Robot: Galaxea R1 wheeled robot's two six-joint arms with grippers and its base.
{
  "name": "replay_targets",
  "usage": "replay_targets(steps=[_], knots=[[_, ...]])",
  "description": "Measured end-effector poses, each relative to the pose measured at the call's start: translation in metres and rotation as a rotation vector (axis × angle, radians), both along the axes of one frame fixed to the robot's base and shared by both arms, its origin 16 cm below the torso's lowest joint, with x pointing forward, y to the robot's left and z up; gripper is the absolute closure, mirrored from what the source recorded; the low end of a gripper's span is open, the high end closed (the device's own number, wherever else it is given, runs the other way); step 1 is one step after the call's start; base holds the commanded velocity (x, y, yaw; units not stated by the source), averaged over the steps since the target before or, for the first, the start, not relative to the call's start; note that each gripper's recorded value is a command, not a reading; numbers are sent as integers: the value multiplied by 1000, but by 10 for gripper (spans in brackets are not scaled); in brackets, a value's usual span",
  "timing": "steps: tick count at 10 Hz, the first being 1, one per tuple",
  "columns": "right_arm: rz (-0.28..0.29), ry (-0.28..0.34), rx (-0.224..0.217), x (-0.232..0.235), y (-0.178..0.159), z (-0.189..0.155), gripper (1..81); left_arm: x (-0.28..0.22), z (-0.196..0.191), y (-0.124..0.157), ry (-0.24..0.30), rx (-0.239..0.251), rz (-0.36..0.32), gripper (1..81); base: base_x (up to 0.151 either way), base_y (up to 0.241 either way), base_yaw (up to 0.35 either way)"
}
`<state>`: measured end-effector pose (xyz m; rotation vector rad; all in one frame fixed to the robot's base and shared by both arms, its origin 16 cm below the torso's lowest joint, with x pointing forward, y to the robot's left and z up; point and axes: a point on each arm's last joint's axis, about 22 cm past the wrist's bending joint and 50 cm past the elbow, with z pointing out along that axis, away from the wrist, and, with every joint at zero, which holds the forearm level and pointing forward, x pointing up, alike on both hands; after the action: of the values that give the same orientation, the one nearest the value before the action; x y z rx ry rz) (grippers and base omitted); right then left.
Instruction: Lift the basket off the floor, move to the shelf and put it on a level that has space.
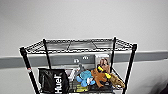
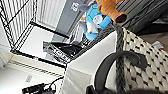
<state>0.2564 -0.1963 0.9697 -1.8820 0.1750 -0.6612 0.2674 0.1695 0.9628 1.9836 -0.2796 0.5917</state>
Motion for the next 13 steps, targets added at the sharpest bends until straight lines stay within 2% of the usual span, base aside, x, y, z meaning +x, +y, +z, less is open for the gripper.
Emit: replay_targets(steps=[3,7,9,13], knots=[[8,-9,16,4,3,15,811,0,23,1,-17,-13,-4,811,0,0,0],[16,-71,42,22,5,65,811,11,67,4,-68,-30,4,811,0,0,0],[15,-84,60,21,4,88,811,13,87,3,-85,-44,5,811,0,0,0],[21,-115,69,27,1,121,811,14,121,-1,-114,-63,-9,811,0,0,0]])
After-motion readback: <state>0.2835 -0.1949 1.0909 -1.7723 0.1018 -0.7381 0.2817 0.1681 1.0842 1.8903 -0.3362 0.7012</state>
